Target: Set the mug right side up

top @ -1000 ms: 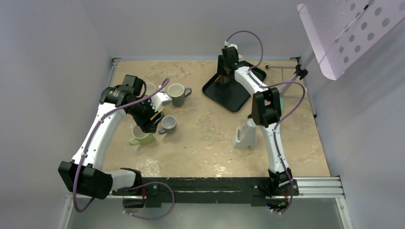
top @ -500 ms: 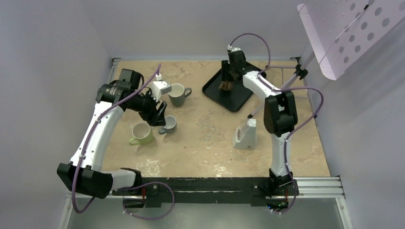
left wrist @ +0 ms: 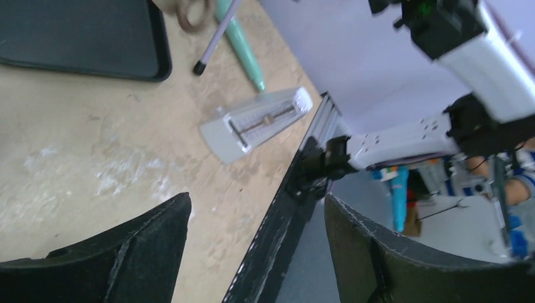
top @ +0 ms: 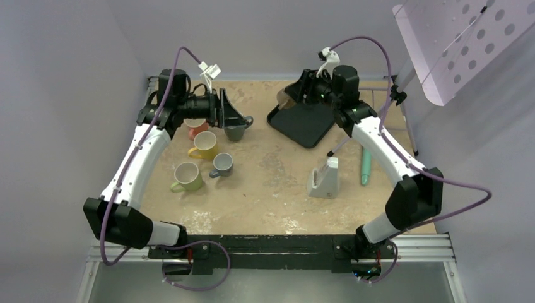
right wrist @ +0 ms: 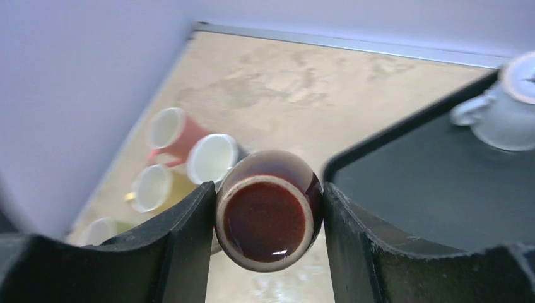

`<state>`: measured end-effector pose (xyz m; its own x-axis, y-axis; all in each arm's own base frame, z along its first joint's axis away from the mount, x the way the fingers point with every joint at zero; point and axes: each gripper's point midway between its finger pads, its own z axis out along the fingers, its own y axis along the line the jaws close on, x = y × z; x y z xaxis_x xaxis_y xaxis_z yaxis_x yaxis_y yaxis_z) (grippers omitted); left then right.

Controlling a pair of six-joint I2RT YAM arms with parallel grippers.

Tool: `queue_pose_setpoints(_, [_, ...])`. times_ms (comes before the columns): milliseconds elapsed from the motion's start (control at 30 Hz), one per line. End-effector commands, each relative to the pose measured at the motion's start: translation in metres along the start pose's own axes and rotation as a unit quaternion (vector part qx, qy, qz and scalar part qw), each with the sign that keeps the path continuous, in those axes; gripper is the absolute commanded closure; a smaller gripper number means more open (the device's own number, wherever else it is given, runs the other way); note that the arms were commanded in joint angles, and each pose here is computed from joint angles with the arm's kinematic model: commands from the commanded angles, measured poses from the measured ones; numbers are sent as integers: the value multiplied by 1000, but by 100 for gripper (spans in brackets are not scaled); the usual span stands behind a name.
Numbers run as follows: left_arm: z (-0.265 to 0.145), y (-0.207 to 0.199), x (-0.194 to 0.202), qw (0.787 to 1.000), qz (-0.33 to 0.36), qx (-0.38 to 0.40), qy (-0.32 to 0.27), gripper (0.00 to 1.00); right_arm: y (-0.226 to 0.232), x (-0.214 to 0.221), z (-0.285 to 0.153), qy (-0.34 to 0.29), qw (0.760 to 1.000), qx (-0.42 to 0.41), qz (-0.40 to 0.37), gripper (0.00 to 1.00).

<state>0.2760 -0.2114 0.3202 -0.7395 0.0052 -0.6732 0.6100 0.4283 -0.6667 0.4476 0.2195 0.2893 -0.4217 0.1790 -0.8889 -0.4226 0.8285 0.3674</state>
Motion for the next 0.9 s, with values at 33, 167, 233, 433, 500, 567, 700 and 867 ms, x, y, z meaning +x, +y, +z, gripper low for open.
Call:
queue_pose_setpoints(33, [21, -13, -58, 990, -96, 86, -55, 19, 98, -45, -47, -85, 978, -181, 54, 100])
queue_pose_setpoints(167, [35, -3, -69, 985, -133, 94, -60, 19, 128, -49, -62, -98, 966, -223, 84, 100])
queue_pose_setpoints(233, [41, -5, -71, 983, -142, 103, -60, 20, 139, -53, -67, -108, 958, -243, 104, 100])
queue_pose_setpoints(433, [40, -20, -84, 980, -123, 138, -75, 36, 160, -46, -64, -97, 944, -285, 137, 100])
queue_pose_setpoints(500, [37, -27, -87, 978, -119, 151, -79, 43, 166, -45, -64, -93, 939, -298, 144, 100])
queue_pose_setpoints(567, [34, -35, -89, 974, -119, 173, -85, 51, 169, -42, -64, -89, 934, -309, 157, 100])
queue_pose_setpoints(700, [32, -44, -90, 968, -124, 197, -90, 74, 178, -35, -56, -81, 927, -324, 171, 100])
queue_pose_setpoints(867, [26, -47, -87, 973, -113, 186, -79, 100, 176, -19, -40, -59, 932, -316, 167, 100])
